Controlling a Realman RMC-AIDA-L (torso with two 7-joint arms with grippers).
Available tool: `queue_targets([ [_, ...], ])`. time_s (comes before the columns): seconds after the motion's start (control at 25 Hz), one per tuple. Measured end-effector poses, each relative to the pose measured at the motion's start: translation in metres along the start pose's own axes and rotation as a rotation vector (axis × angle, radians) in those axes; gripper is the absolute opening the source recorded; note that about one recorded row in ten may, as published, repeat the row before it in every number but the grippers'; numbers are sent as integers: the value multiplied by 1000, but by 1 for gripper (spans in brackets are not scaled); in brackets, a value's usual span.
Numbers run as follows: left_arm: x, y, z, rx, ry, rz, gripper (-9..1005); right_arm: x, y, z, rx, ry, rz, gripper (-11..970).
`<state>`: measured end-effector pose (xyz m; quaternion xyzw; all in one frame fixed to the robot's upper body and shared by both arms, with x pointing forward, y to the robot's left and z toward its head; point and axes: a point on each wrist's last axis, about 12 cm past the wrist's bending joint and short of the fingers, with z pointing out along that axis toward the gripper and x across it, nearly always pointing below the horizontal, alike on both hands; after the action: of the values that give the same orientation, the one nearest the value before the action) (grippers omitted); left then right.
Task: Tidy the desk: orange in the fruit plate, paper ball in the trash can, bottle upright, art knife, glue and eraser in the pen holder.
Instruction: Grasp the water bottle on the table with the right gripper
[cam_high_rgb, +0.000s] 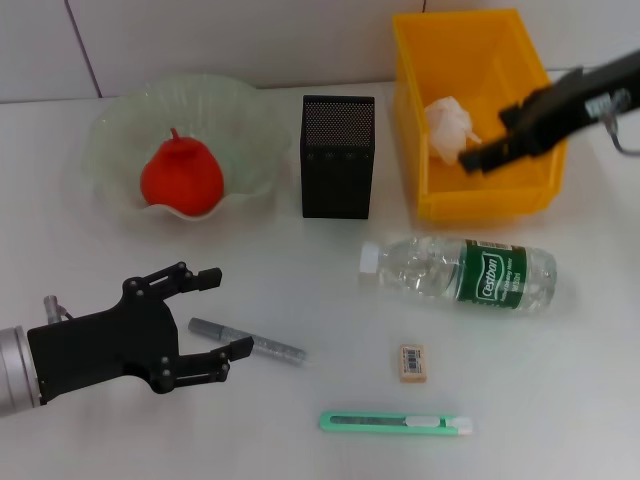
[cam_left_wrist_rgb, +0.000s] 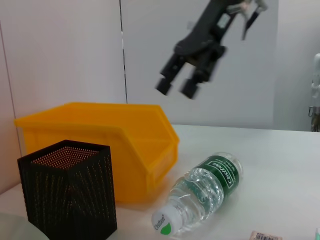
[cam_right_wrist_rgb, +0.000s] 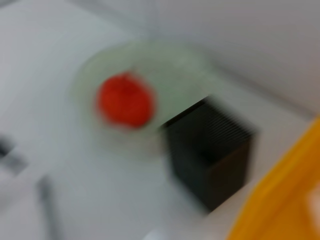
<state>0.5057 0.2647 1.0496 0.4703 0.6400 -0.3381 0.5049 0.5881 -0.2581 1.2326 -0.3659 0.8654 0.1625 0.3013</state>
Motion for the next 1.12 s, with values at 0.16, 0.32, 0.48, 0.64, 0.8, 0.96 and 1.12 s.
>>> queue_targets([
  [0.16,0,0,0,-3,2,0,822,5,17,3,-91,95,-120,838],
  [0.32,0,0,0,-3,2,0,821,9,26,18,-89,176,-190,838],
  [0.48,-1,2,2,-2,1,1,819,8,28,24,-73,207,-231,838],
  [0.64,-2,2,3,3,-4,4,817,9,28,36,-60,248,-269,838],
  [0.8,-2,1,3,2,-4,3,816,11,26,47,-50,277,-278,837],
  [0.96,-1,1,4,0,-1,-1,814,13,23,57,-42,330,-286,837],
  [1.12,0,1,3,-3,0,-4,812,14,23,67,-50,350,-286,837],
])
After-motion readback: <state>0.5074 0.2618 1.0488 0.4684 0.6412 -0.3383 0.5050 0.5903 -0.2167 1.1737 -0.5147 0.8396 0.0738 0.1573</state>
